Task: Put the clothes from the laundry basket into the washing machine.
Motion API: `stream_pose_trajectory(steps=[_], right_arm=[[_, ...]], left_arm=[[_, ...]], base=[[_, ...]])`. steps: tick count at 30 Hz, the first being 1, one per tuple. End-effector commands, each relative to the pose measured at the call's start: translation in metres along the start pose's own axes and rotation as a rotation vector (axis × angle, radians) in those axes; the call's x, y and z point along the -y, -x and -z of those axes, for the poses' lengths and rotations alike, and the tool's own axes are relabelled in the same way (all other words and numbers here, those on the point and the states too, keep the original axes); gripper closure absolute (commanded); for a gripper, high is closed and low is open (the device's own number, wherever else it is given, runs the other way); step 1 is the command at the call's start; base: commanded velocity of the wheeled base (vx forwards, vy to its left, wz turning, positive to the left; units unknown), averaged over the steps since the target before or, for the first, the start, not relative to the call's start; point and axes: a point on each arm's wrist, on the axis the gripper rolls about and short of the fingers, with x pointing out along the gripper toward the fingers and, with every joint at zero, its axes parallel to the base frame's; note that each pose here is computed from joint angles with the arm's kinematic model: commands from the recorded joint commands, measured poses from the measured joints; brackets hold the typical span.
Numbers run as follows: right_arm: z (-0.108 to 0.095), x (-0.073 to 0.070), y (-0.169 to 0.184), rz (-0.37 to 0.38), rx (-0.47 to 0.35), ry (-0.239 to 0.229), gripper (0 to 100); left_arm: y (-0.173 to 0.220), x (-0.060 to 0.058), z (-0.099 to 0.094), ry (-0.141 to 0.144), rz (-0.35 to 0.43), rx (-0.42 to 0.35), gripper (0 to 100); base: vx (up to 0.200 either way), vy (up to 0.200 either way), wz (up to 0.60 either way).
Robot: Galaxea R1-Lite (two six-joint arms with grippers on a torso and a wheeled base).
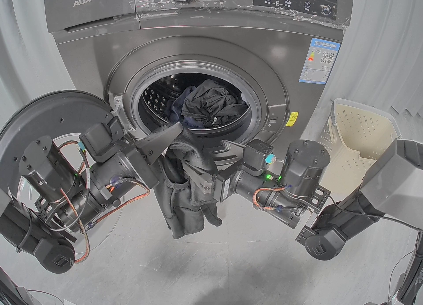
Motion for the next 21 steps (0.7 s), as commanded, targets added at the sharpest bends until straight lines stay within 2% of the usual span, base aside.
stream_pose_trajectory(steps=[1,5,6,16,21], right_arm=[[-0.004,-0.003,-0.006,-0.009,0.023,0.0,0],[-0.004,-0.003,-0.01,-0.007,0.036,0.0,0],[-0.004,-0.003,-0.01,-0.007,0.039,0.0,100],[-0.019,-0.01,-0.004,-0.033,0.081,-0.005,100],[-0.033,-0.021,0.009,-0.058,0.097,-0.011,100]], left_arm=[[0.0,0.0,0.0,0.001,0.001,-0.001,100],[0.0,0.0,0.0,0.0,-0.001,0.0,100],[0.0,0.0,0.0,0.001,0.001,-0.001,100],[0.0,-0.002,0.005,0.007,-0.007,-0.018,100],[0.0,-0.004,0.007,0.009,-0.012,-0.024,100]], base=[[0.0,0.0,0.0],[0.0,0.0,0.0],[0.0,0.0,0.0],[0.0,0.0,0.0],[0.0,0.0,0.0]])
